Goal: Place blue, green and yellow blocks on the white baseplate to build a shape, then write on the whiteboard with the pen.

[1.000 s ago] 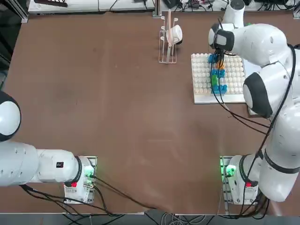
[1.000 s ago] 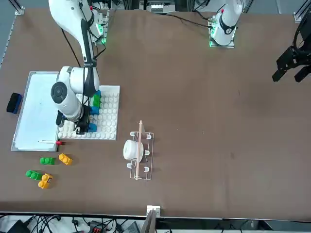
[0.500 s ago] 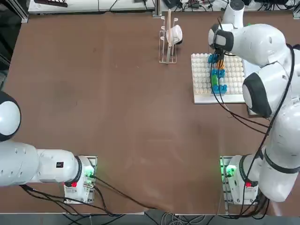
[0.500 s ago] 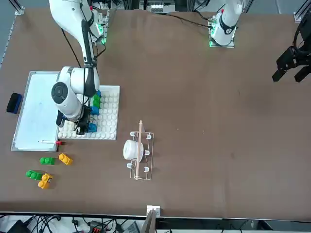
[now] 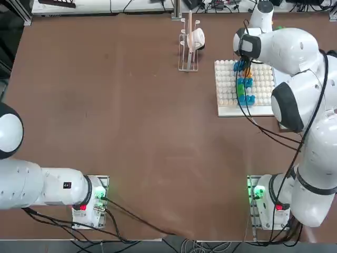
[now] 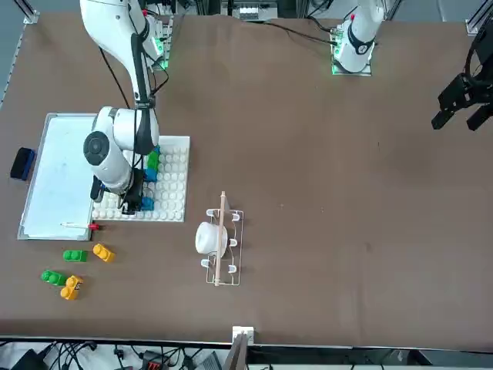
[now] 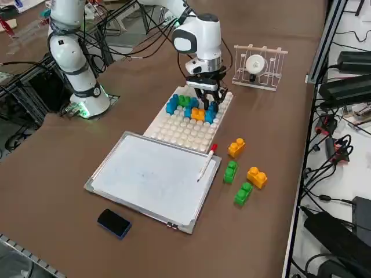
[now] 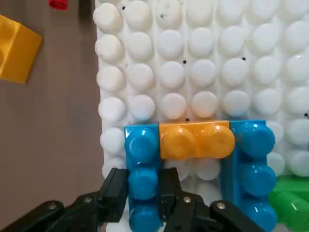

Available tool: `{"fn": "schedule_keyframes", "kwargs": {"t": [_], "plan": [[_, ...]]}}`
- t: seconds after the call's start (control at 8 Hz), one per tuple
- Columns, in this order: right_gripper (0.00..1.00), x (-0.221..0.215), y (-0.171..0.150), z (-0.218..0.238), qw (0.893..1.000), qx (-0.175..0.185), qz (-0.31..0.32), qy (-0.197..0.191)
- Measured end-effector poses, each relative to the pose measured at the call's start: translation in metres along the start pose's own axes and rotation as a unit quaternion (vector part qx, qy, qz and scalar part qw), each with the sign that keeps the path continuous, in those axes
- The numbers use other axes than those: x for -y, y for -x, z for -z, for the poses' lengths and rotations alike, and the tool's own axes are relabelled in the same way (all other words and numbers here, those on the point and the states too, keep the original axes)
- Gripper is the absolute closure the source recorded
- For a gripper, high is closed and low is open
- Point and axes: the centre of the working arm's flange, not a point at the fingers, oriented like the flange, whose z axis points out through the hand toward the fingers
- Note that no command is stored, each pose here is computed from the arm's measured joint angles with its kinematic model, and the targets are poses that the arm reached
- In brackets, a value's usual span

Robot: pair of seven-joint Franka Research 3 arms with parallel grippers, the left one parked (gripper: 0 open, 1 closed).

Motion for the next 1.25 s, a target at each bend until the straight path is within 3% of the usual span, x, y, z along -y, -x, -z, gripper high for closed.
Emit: {"fn": "schedule_keyframes", "kwargs": {"t": [0.25,0.5,0.75,1.25], "plan": [[0.62,0.0,0.0,0.0,1.0,0.0,0.004,0.0],[0.3,0.001,0.01,-0.004,1.0,-0.002,0.011,0.003],[0.0,0.017,0.017,0.028,0.999,0.008,0.035,0.018],[0.0,0.032,-0.009,0.124,0.986,0.037,0.163,0.009]]}}
